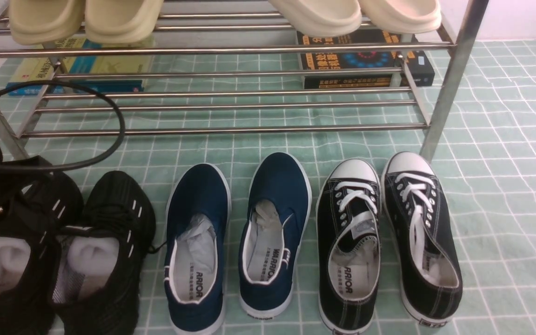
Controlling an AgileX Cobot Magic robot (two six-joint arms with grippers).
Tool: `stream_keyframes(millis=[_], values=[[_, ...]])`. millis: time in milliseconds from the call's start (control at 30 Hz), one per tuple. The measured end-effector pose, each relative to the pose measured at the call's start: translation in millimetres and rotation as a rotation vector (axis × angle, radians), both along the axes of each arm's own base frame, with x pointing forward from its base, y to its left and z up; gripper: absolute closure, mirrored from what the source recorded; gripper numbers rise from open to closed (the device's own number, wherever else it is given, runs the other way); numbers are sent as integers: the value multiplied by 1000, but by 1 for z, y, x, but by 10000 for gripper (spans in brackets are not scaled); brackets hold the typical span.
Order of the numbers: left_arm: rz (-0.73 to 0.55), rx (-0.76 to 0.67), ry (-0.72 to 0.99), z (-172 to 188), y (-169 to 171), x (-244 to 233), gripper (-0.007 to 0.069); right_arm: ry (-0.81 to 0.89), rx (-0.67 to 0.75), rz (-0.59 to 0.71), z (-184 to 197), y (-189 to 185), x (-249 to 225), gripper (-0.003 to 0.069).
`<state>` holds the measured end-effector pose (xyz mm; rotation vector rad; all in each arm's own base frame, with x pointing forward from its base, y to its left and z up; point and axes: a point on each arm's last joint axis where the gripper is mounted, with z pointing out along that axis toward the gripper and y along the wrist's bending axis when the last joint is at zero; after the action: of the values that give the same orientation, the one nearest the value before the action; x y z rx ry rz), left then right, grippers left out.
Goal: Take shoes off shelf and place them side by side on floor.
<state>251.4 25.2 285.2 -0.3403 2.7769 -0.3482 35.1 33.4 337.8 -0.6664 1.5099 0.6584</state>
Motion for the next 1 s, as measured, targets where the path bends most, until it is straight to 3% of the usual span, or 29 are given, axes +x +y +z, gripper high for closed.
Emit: stream_keyframes(millis=[867, 1000], values=[[-5, 33, -34, 1, 3, 3, 615, 7, -2, -1, -2, 0, 0, 658], [-6, 36, -33, 0, 3, 3, 611, 78, -16, -41, -22, 4, 5, 656]])
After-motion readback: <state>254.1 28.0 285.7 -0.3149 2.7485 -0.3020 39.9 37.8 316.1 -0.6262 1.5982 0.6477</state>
